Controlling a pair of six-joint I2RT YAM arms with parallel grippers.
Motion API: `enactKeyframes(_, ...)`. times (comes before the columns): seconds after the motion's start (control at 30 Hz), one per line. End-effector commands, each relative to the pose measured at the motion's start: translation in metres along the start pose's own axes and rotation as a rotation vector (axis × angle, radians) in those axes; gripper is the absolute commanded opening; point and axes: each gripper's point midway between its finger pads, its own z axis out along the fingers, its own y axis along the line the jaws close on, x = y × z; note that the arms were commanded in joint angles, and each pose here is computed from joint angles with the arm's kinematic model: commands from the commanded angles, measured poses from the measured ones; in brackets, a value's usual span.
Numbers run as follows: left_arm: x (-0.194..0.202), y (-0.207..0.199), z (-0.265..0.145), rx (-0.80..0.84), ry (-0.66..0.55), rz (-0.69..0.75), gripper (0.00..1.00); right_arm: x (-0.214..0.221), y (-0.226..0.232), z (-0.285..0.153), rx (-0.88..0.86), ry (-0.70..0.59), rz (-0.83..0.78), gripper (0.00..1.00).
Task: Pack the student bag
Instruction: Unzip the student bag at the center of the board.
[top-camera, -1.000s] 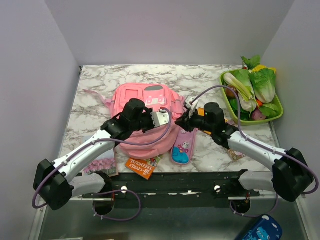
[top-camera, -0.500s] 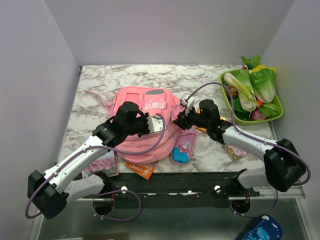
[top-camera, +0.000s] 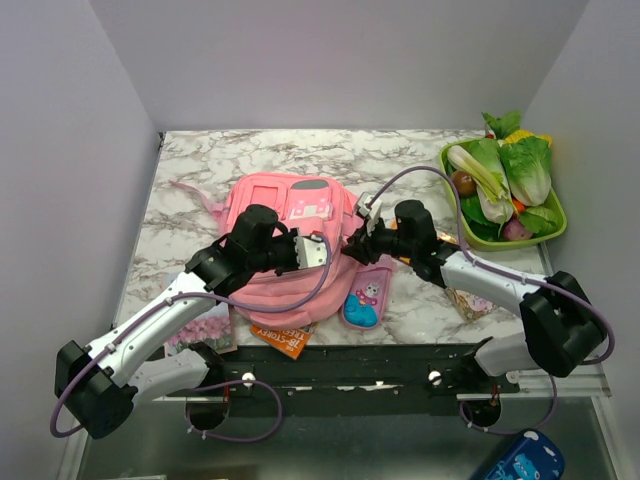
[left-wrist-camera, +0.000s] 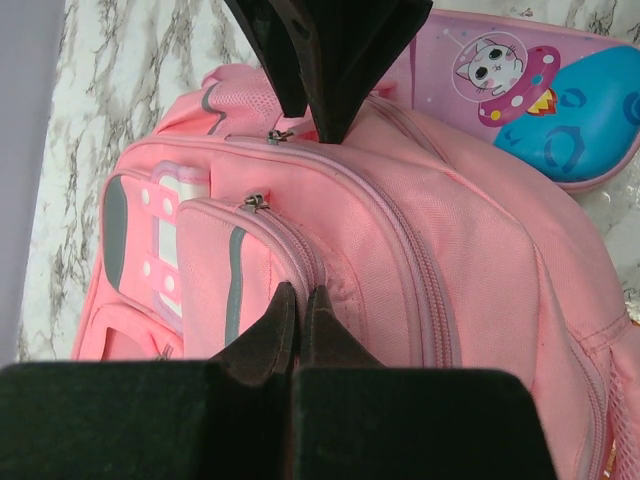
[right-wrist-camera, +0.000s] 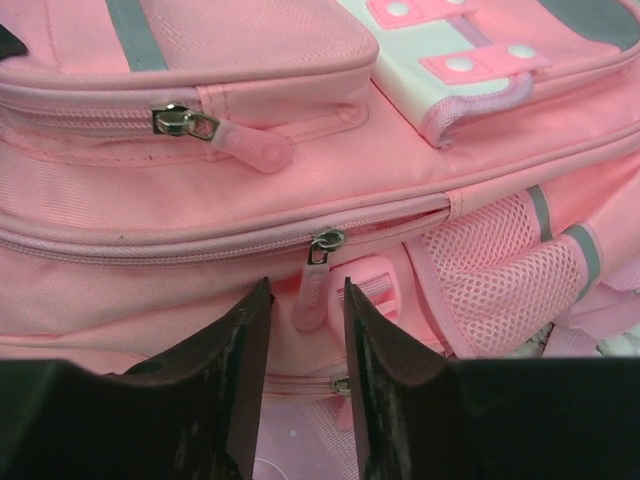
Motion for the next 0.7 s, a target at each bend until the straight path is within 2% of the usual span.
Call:
enactKeyframes(0.0, -0.031, 0.015, -0.012, -0.052, -0.107, 0.074, 0.0, 0.004, -0.004, 0.01, -0.012, 0.011, 0.019, 0.4)
enactKeyframes(0.17, -0.033, 0.015, -0.013, -0.051, -0.112, 0.075, 0.0, 0.002, -0.006, 0.014, -0.007, 0.003, 0.027, 0.28)
enactKeyframes(0.2, -0.033, 0.014, -0.013, -0.048, -0.114, 0.074, 0.0, -0.001, -0.006, 0.014, -0.004, -0.006, 0.022, 0.21)
enactKeyframes(0.33, -0.031, 0.014, -0.013, -0.051, -0.108, 0.072, 0.0, -0.012, -0.007, 0.007, 0.011, -0.041, -0.003, 0.07)
enactKeyframes(0.47, -0.027, 0.011, -0.01, -0.045, -0.1, 0.07, 0.0, -0.02, -0.005, -0.001, 0.018, -0.064, -0.022, 0.01)
enactKeyframes(0.67, -0.019, 0.02, -0.002, -0.097, -0.074, 0.003, 0.0, -0.021, 0.006, -0.012, -0.008, -0.073, -0.007, 0.01)
